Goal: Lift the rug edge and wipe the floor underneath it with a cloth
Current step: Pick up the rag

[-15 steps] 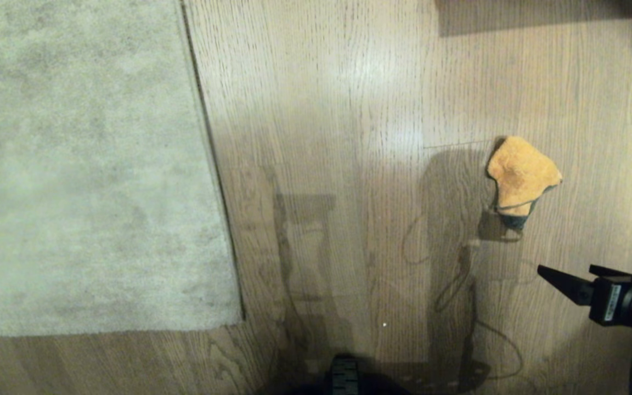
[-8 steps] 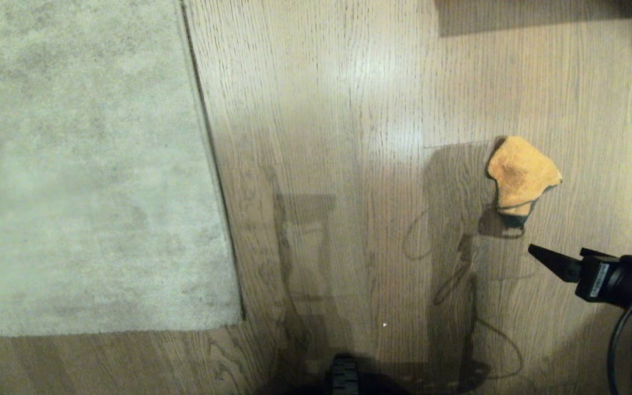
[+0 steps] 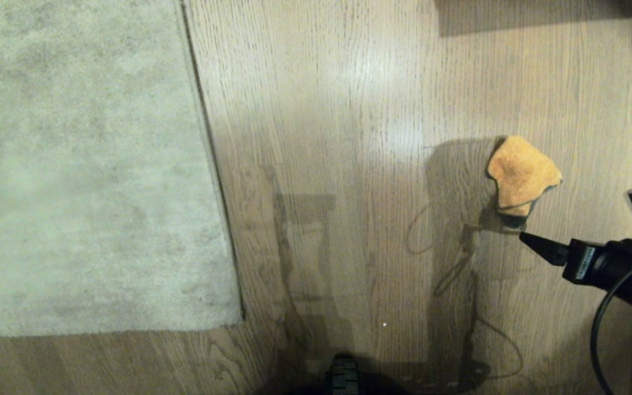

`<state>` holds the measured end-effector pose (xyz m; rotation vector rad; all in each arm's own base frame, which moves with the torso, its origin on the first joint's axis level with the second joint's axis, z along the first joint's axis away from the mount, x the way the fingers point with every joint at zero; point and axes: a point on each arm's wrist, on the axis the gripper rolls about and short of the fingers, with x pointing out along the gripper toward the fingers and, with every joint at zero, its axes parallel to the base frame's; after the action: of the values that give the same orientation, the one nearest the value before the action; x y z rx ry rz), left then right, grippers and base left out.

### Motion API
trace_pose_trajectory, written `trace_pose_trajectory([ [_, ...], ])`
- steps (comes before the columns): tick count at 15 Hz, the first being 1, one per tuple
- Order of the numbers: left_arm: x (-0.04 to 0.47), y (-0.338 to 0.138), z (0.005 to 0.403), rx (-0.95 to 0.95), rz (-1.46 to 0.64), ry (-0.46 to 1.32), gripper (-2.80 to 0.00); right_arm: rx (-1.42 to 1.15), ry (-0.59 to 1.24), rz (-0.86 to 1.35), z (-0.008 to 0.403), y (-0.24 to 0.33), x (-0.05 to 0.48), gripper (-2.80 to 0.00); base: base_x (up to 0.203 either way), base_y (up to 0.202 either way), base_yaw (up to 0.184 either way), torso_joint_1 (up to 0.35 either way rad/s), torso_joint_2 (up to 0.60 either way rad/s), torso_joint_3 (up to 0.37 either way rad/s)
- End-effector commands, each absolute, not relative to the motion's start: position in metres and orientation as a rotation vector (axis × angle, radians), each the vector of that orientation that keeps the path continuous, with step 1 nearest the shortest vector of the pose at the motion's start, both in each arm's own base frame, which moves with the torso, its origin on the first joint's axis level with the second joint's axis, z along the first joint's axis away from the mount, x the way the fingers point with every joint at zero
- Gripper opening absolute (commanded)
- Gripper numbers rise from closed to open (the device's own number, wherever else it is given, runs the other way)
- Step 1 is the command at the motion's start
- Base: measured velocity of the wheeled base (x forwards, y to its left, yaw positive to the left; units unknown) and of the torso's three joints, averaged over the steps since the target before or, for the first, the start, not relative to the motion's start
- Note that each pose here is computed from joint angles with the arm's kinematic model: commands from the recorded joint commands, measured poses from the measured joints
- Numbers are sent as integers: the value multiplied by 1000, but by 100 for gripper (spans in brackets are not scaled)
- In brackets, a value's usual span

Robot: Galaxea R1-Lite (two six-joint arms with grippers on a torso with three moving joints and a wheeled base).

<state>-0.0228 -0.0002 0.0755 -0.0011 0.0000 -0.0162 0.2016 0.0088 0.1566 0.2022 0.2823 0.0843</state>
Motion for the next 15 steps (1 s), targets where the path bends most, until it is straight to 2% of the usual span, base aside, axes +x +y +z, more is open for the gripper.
trace_pose_trajectory([
  [1,-23,0,75,-2,-17,0,-280,204,290,85,156,9,210,0,0,0,0,0,0,0],
  [12,-23,0,75,-2,-17,0,-280,190,282,114,160,16,228,0,0,0,0,0,0,0],
  [15,-23,0,75,-2,-15,0,-280,182,260,31,164,16,246,0,0,0,0,0,0,0],
])
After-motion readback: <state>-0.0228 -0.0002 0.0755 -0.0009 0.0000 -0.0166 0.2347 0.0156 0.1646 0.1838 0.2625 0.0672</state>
